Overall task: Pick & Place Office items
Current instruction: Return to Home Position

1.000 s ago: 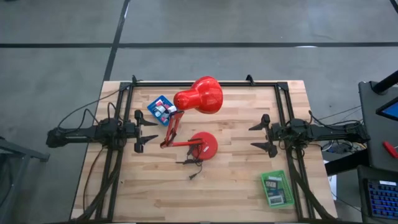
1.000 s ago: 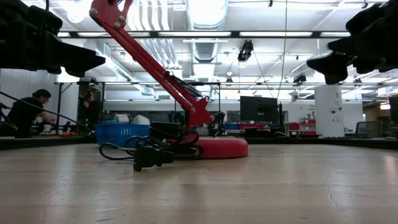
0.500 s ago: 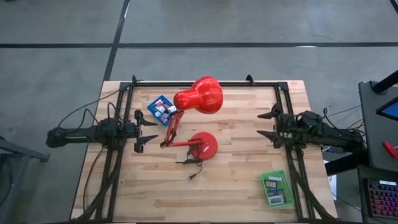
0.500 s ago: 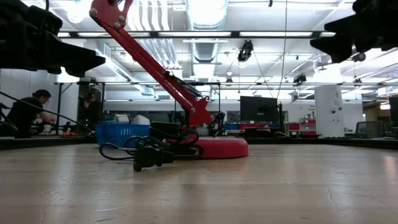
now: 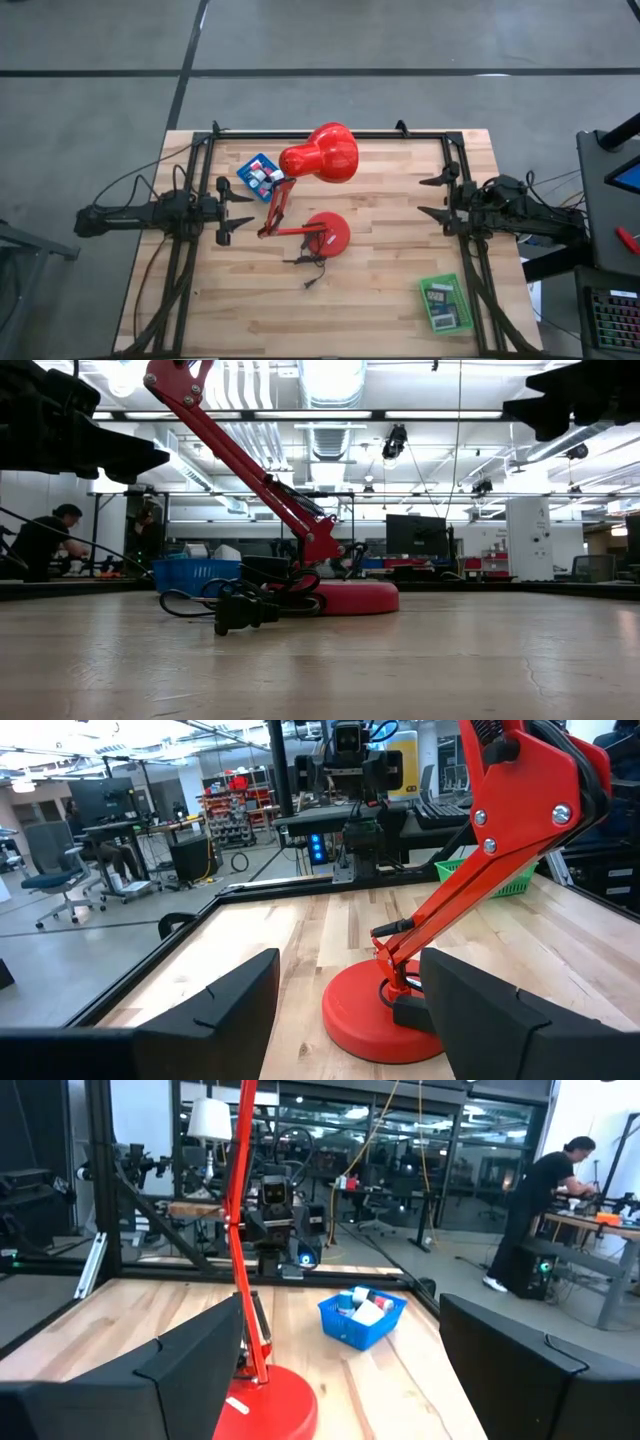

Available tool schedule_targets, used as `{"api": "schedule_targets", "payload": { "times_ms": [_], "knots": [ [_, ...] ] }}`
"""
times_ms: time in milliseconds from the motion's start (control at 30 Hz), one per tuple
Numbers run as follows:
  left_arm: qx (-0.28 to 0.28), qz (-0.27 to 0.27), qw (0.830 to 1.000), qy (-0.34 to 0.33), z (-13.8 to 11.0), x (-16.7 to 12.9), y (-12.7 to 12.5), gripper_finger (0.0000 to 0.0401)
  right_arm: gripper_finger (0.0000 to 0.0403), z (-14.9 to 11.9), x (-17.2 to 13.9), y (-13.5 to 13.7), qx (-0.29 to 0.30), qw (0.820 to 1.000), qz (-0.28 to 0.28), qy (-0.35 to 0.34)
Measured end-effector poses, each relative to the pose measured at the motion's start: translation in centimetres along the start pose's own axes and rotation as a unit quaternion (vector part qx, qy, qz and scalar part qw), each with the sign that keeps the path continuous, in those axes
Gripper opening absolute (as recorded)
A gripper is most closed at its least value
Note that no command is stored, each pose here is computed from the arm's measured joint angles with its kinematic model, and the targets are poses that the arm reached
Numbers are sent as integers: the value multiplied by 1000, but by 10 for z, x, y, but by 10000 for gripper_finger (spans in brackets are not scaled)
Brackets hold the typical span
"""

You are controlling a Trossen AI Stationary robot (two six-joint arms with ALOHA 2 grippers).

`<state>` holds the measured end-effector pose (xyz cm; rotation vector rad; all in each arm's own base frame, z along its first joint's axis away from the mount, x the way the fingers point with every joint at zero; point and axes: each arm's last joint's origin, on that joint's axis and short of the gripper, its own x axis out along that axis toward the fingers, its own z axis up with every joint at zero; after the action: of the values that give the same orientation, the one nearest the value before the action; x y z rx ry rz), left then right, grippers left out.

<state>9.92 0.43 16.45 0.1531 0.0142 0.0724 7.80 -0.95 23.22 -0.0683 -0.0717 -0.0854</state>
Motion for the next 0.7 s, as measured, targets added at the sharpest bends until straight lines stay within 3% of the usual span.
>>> {"api": "schedule_targets", "payload": {
  "times_ms": [700],
  "knots": [
    [0,0,1000,0,0,0,0,245,327,-1,0,0,1,1000,-1,3]
  ]
}}
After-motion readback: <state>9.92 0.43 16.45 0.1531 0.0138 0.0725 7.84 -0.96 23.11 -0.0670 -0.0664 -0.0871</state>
